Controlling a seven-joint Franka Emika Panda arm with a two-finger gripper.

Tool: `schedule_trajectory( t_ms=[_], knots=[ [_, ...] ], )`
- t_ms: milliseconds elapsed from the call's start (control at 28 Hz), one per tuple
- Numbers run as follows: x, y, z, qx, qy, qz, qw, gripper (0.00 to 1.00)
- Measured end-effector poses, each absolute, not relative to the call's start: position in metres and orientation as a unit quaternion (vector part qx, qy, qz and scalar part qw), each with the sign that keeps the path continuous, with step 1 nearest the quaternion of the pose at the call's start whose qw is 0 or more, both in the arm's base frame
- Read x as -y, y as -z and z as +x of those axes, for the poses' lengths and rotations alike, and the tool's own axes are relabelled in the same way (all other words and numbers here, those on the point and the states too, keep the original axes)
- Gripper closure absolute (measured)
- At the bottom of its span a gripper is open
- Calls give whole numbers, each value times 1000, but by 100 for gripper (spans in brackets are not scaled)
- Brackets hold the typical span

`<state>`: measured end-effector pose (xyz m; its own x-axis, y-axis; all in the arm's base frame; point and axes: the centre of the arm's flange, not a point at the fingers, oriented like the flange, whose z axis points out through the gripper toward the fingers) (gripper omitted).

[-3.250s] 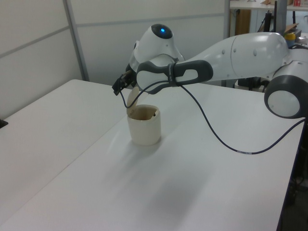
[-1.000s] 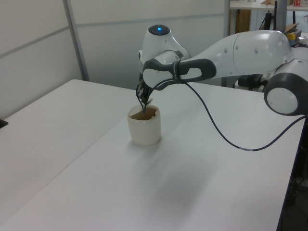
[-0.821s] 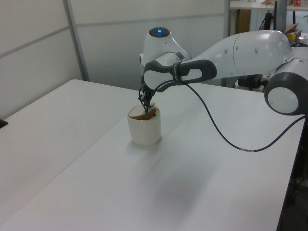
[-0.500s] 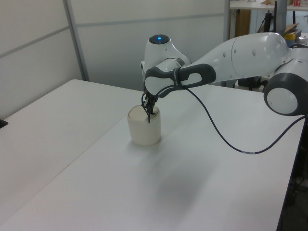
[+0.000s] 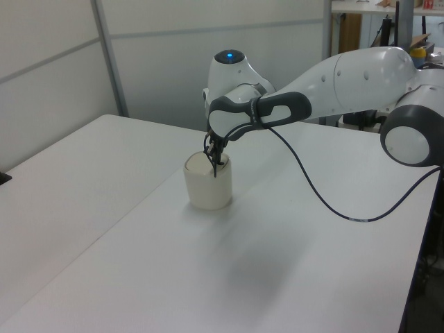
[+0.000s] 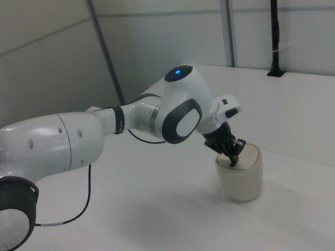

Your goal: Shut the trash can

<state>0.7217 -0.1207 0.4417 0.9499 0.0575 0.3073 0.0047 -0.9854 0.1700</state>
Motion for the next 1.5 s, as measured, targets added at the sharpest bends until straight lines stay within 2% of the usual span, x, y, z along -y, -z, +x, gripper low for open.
schedule_trajectory(
  t_ms=[107,214,286,393,536,857,893,1000,1036,1500],
  knots=[
    [119,-451,722,1,-167,983,80,97],
    [118,-462,722,19,-179,981,69,91],
    [117,-477,722,31,-192,979,60,80],
    [116,-497,719,38,-207,976,55,71],
    [116,-522,711,44,-219,973,50,52],
    [112,-552,691,47,-190,980,36,22],
    [112,-555,688,47,-183,981,34,15],
    [110,-560,679,46,-161,985,28,7],
    [109,-561,676,46,-151,987,26,0],
    [98,-581,625,43,-1,999,-7,0]
  ],
)
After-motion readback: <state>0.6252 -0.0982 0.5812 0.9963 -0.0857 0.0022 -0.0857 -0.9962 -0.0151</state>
